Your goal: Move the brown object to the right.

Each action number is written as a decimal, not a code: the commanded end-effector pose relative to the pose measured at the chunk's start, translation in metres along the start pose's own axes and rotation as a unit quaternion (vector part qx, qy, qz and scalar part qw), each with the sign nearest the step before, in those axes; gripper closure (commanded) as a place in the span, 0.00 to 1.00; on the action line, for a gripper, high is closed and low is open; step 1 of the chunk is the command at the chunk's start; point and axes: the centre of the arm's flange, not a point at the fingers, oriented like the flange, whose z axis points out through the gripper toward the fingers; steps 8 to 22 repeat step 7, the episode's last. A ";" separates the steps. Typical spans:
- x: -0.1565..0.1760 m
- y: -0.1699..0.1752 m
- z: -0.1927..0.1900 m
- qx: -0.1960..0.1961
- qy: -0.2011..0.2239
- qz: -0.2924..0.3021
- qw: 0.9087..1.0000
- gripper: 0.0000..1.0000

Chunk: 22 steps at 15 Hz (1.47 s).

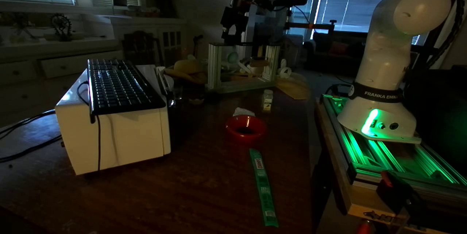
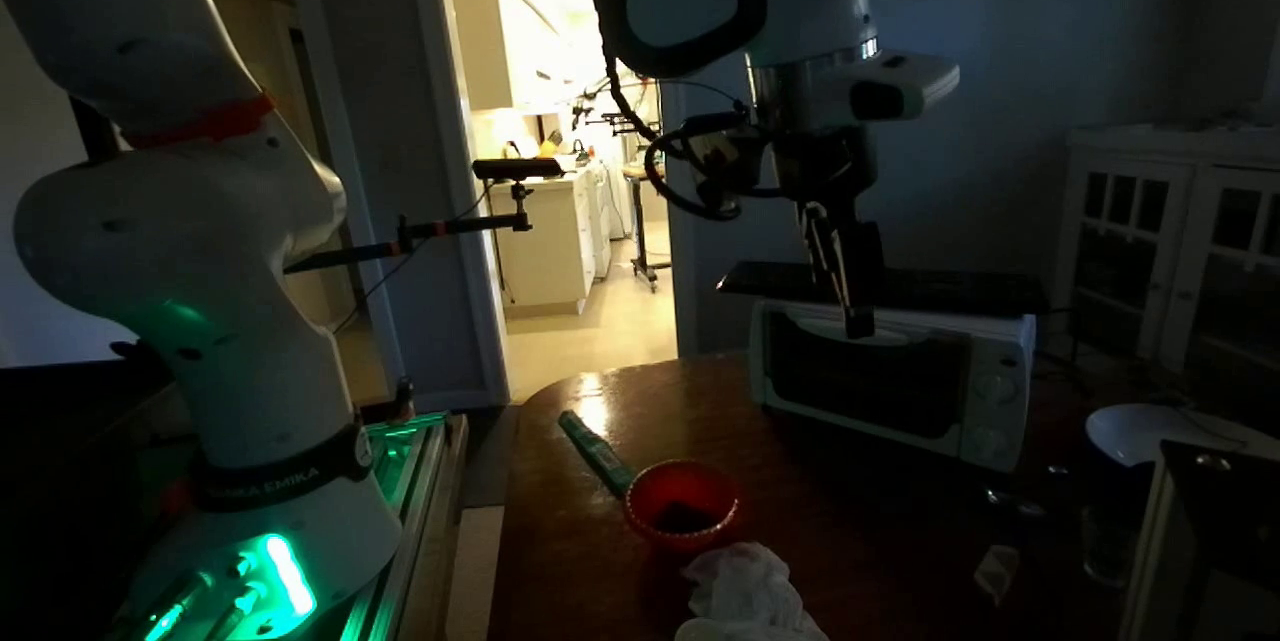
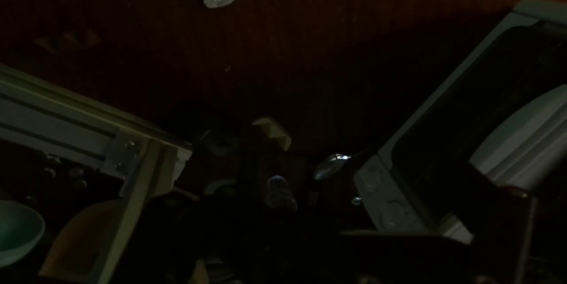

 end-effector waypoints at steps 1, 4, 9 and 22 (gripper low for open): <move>0.000 -0.003 -0.003 0.000 0.003 -0.010 1.000 0.00; 0.000 -0.005 -0.005 0.000 0.005 -0.021 1.000 0.00; 0.000 -0.005 -0.005 0.000 0.005 -0.023 1.000 0.00; 0.000 -0.005 -0.005 0.000 0.005 -0.023 1.000 0.00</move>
